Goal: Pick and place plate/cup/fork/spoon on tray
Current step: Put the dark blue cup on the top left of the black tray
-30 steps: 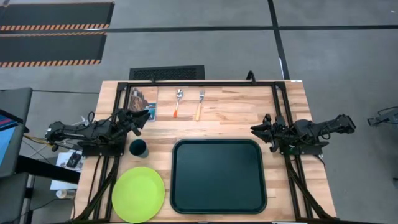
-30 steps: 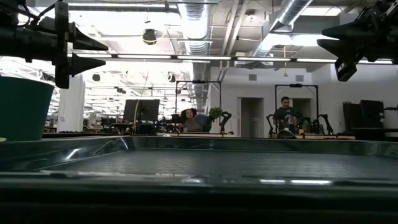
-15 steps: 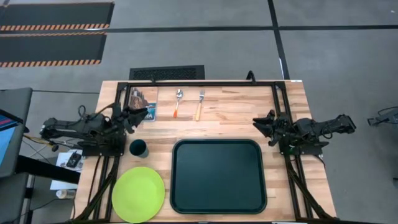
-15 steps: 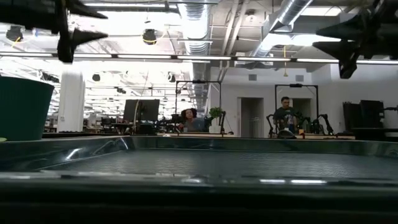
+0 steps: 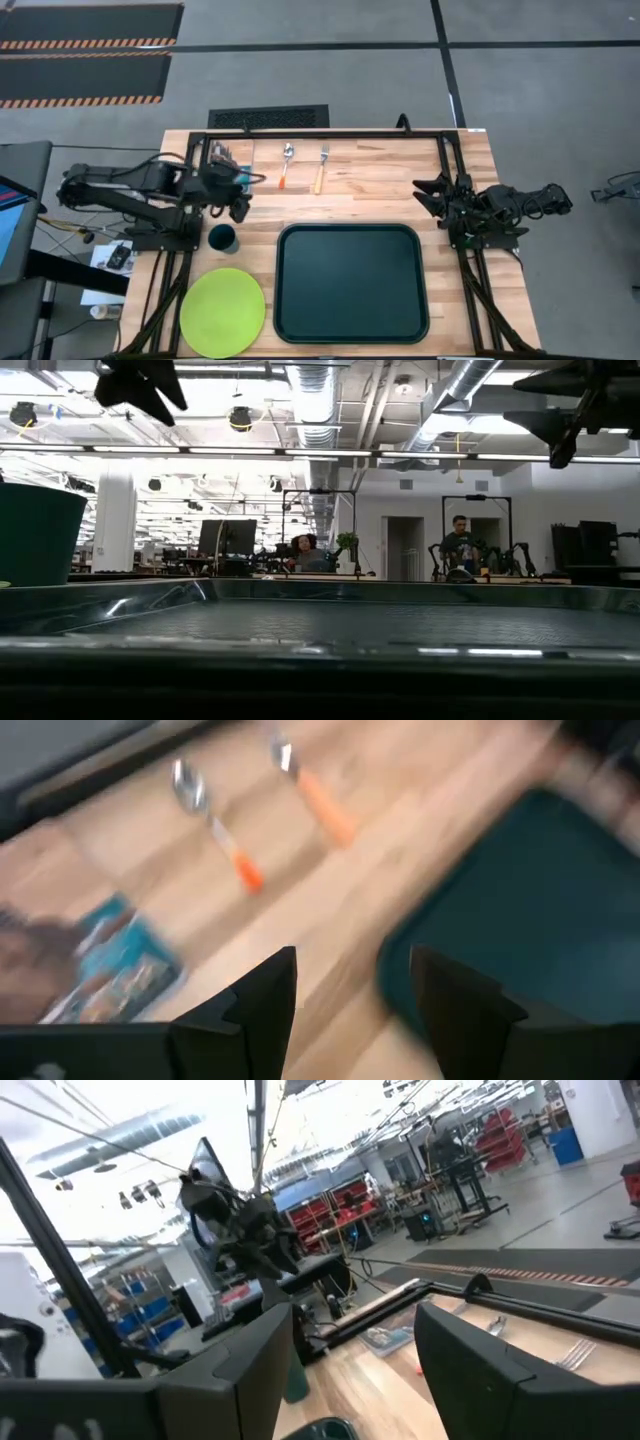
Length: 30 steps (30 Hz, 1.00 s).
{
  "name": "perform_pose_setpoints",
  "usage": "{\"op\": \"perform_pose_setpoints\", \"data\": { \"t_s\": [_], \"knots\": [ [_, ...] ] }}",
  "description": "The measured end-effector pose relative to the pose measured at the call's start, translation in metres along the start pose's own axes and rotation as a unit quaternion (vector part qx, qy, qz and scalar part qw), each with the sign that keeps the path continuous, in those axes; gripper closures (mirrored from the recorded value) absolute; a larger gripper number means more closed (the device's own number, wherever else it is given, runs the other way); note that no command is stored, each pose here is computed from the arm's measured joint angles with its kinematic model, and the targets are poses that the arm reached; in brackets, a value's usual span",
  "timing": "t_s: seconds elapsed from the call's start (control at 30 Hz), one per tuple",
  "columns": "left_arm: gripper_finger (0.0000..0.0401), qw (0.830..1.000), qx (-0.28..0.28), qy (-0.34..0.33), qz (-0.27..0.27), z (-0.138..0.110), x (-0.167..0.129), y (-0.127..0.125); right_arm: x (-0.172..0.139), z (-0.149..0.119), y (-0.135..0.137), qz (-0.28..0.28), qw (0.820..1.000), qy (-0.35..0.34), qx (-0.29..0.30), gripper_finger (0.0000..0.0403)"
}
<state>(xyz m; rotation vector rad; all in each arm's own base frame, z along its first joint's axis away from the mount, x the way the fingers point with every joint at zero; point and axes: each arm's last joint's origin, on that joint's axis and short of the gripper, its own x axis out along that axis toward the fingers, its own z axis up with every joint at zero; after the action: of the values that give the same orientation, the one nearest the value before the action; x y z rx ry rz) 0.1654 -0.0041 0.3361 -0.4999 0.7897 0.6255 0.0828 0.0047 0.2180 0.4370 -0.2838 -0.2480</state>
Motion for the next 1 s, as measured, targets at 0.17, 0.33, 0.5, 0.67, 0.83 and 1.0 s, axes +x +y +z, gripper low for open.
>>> {"op": "perform_pose_setpoints", "data": {
  "t_s": [0.17,0.33,0.5,0.67,0.83,1.0],
  "knots": [
    [0.0217,0.995,0.073,0.063,0.012,0.008,-0.002,-0.009,0.000,-0.003,-0.001,-0.008,1.000,0.021,0.008,0.0164],
    [0.0217,0.989,0.081,0.118,-0.021,0.001,0.002,-0.001,-0.001,-0.009,-0.004,-0.018,0.999,0.049,0.006,0.0164],
    [0.0217,0.988,0.072,0.138,0.014,-0.015,0.012,0.020,-0.001,-0.011,-0.004,-0.021,0.998,0.059,-0.001,0.0164],
    [0.0217,0.979,0.087,0.184,0.016,-0.040,0.030,0.033,-0.001,-0.012,-0.005,-0.023,0.998,0.062,-0.002,0.0164],
    [0.0217,0.971,0.091,0.216,0.045,-0.060,0.047,0.043,-0.001,-0.012,-0.005,-0.024,0.998,0.064,-0.004,0.0164],
    [0.0217,0.965,0.105,0.235,0.045,-0.070,0.054,0.044,-0.001,-0.012,-0.005,-0.024,0.998,0.065,-0.004,0.0164]
  ]
}}
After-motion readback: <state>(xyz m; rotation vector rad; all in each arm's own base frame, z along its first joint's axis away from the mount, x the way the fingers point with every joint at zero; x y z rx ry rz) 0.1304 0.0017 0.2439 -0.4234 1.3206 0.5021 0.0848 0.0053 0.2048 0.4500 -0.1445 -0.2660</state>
